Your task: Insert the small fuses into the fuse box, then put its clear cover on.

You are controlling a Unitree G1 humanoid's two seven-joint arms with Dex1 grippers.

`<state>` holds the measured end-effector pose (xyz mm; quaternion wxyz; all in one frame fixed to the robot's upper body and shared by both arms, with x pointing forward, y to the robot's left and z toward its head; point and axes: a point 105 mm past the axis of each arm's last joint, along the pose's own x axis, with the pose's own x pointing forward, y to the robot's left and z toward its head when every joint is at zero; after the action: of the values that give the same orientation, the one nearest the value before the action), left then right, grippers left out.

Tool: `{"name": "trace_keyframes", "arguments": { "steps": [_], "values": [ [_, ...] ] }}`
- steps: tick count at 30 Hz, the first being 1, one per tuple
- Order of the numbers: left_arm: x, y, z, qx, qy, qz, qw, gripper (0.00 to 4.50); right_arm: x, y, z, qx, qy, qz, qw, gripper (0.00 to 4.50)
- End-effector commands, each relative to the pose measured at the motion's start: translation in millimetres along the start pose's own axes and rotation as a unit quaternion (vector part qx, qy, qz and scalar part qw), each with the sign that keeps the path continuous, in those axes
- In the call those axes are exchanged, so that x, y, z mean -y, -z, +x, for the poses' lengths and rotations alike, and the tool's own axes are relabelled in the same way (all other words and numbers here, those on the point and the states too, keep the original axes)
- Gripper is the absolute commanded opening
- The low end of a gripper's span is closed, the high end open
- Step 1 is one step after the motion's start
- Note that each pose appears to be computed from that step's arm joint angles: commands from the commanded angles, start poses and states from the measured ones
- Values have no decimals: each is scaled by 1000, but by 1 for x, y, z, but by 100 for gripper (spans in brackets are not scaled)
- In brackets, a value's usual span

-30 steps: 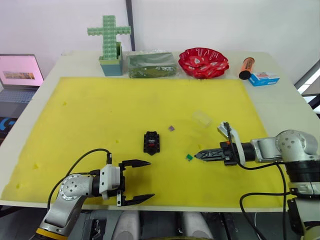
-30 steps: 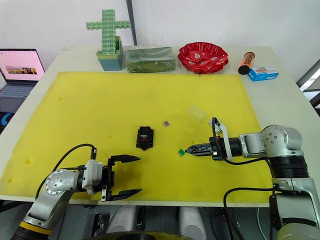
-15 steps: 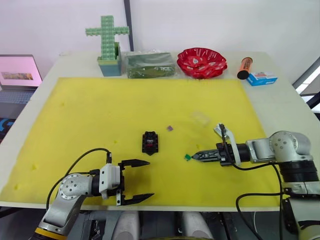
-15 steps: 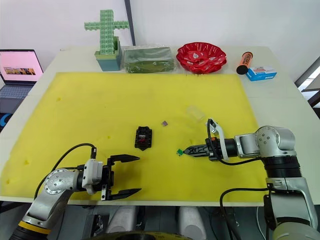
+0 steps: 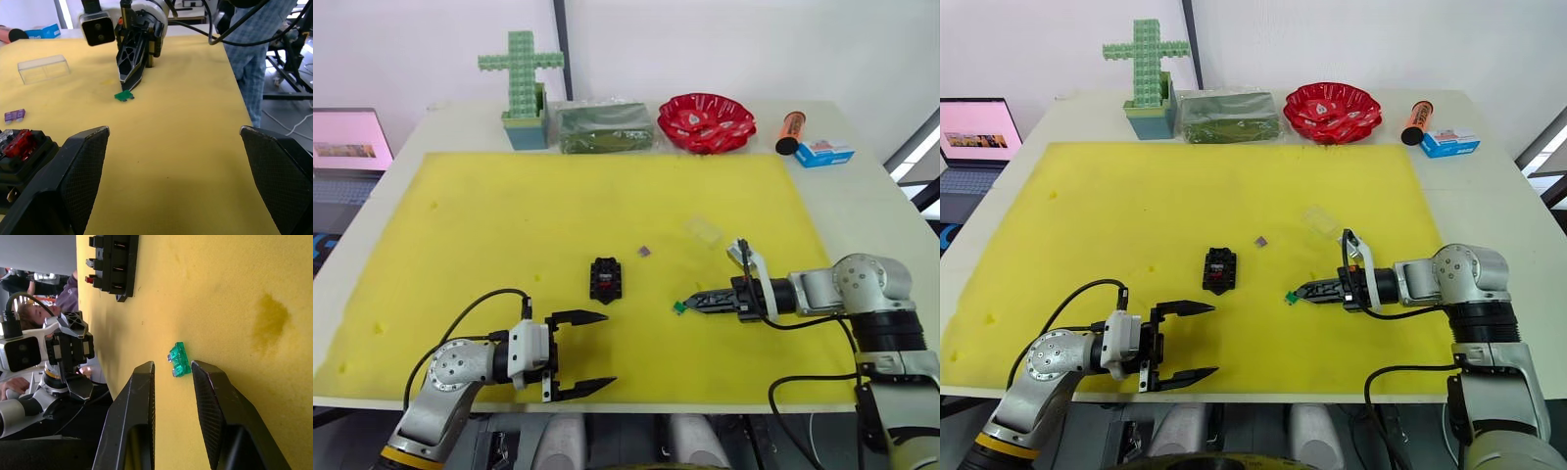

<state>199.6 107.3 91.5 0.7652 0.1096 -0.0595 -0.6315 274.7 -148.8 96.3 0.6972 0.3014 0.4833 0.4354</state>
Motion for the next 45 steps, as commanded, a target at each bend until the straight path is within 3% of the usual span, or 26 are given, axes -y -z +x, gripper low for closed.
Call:
{"name": "trace_keyframes", "arguments": {
  "steps": [1,22,39,45],
  "values": [
    [-1,-8,-2,8,-2,14,1000,450,-9,1,4,-11,-18,-15,1000,121],
    [3,-2,-5,1,5,14,1000,450,2,15,6,-9,-6,3,1000,121],
    [1,-7,-2,5,5,18,1000,450,-1,19,22,74,-34,33,996,121],
    [1,-7,-2,5,7,17,1000,450,-2,29,21,64,-23,28,997,121]
  ]
}}
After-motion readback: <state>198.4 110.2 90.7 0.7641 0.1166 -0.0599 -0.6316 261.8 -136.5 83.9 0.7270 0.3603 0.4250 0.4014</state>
